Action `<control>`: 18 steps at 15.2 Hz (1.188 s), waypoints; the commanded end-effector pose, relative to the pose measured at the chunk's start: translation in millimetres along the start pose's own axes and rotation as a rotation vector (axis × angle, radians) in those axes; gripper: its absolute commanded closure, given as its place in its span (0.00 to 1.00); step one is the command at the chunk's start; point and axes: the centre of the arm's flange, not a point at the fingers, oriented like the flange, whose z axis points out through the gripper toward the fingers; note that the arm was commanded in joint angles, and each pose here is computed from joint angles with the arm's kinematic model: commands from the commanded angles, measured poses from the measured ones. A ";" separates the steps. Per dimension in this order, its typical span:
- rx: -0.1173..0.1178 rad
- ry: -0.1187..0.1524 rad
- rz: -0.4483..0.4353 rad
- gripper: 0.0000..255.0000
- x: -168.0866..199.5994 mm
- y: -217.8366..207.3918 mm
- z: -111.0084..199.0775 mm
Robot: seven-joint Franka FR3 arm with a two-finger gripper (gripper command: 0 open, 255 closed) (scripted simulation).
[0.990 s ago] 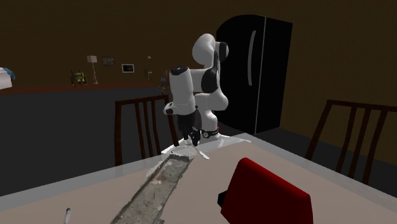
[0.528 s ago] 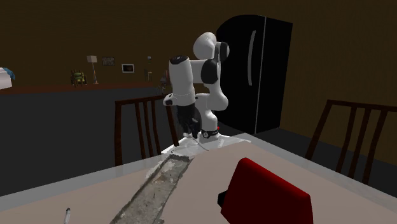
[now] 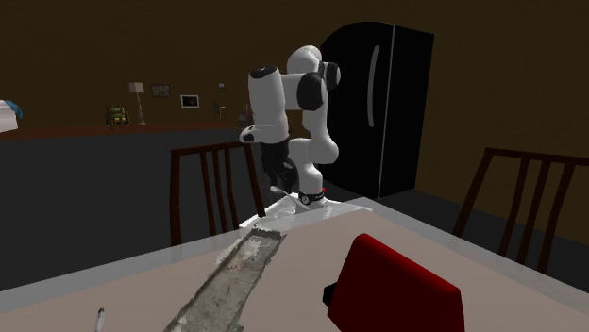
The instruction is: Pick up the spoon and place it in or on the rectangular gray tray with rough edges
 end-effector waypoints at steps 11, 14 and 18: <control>0.000 -0.001 0.000 1.00 135.4 -48.6 -47.8; 0.000 -0.001 0.000 1.00 170.7 -61.4 -60.2; 0.000 -0.001 0.000 1.00 196.6 -71.3 -58.3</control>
